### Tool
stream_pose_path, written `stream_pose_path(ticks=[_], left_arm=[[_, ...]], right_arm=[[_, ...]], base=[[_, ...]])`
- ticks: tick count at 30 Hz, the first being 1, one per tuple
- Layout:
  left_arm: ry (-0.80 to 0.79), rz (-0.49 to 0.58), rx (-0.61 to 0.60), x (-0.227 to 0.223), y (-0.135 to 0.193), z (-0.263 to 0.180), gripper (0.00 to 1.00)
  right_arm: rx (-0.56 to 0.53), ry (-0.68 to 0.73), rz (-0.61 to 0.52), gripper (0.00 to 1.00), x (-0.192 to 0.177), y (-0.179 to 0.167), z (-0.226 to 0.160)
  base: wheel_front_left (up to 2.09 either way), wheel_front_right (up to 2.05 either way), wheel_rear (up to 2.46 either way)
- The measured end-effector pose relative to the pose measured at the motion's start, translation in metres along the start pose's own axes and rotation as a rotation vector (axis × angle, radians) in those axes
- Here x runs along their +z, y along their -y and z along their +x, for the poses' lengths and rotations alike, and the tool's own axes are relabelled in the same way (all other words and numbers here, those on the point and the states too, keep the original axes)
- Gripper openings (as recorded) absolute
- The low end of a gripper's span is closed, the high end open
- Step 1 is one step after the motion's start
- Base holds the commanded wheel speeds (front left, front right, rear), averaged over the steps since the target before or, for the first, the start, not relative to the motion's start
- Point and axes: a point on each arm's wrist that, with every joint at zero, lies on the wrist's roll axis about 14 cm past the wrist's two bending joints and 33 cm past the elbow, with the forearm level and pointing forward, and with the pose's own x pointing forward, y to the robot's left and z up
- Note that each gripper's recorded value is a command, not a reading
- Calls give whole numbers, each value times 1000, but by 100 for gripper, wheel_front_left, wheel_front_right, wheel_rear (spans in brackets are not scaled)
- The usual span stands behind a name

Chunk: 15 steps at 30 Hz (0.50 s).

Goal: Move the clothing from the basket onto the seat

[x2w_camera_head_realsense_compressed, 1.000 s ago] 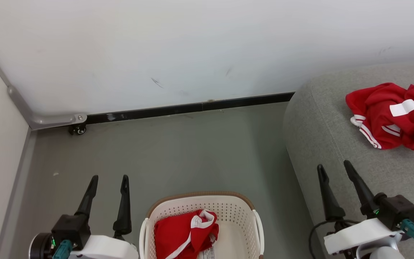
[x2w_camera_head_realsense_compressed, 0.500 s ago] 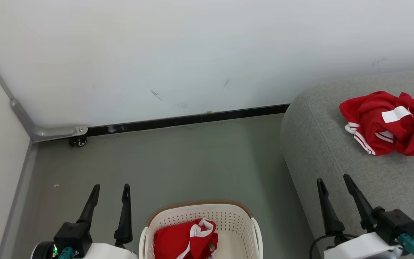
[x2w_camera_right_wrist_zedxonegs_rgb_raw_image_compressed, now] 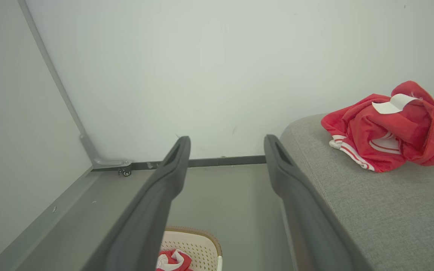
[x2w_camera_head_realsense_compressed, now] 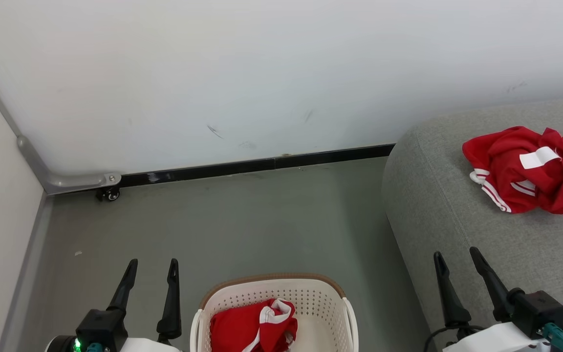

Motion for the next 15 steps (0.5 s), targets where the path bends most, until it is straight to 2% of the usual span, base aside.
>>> stream_pose_path(ticks=[15], left_arm=[[-12, -1, 6, -4, -2, 0, 100]], right_arm=[[13, -31, -2, 100, -3, -5, 6]], base=[[0, 0, 0]])
